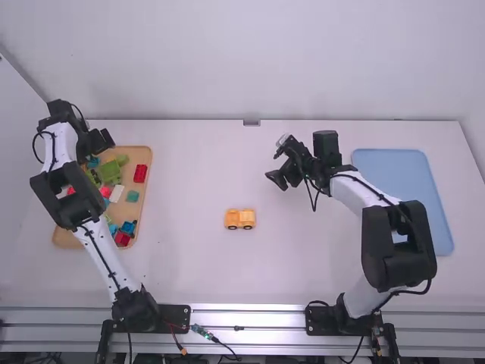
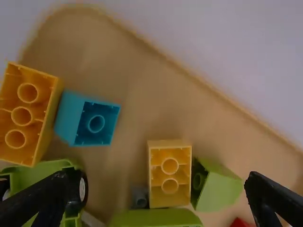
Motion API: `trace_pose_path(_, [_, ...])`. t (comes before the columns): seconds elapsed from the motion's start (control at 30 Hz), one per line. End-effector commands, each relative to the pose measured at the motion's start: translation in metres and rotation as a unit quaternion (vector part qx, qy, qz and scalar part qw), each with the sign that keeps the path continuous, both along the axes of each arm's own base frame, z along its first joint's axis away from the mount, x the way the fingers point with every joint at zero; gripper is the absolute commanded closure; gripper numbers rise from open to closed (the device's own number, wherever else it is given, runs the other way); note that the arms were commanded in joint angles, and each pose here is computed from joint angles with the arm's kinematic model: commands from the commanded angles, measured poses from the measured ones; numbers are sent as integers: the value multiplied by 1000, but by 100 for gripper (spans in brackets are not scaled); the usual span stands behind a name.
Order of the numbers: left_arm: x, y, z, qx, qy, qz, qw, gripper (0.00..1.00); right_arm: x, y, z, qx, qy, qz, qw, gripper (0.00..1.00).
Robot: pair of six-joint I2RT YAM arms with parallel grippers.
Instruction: Assemble lego blocks to make yellow taxi
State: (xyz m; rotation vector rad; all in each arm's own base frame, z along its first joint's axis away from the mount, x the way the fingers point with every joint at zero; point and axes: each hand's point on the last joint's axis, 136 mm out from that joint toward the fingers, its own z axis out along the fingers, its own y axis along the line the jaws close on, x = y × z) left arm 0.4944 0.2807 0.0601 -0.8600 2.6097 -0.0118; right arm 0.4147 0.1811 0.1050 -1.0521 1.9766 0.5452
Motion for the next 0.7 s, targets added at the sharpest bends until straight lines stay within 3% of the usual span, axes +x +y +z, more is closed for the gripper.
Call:
trace_pose_path(0.0, [1,6,0,14,2,13,1000,1,-1,2,14,6,-12,1,1000,1])
trace_pose_path(0.1, [-8,14,-11,30,23,43,998,1,-3,7,13,4,-12,7,1000,1])
trace_pose_path(0.67, [-18,-7,-40,19,63,5,998,2,-6,14,14,4,-14,15,1000,1])
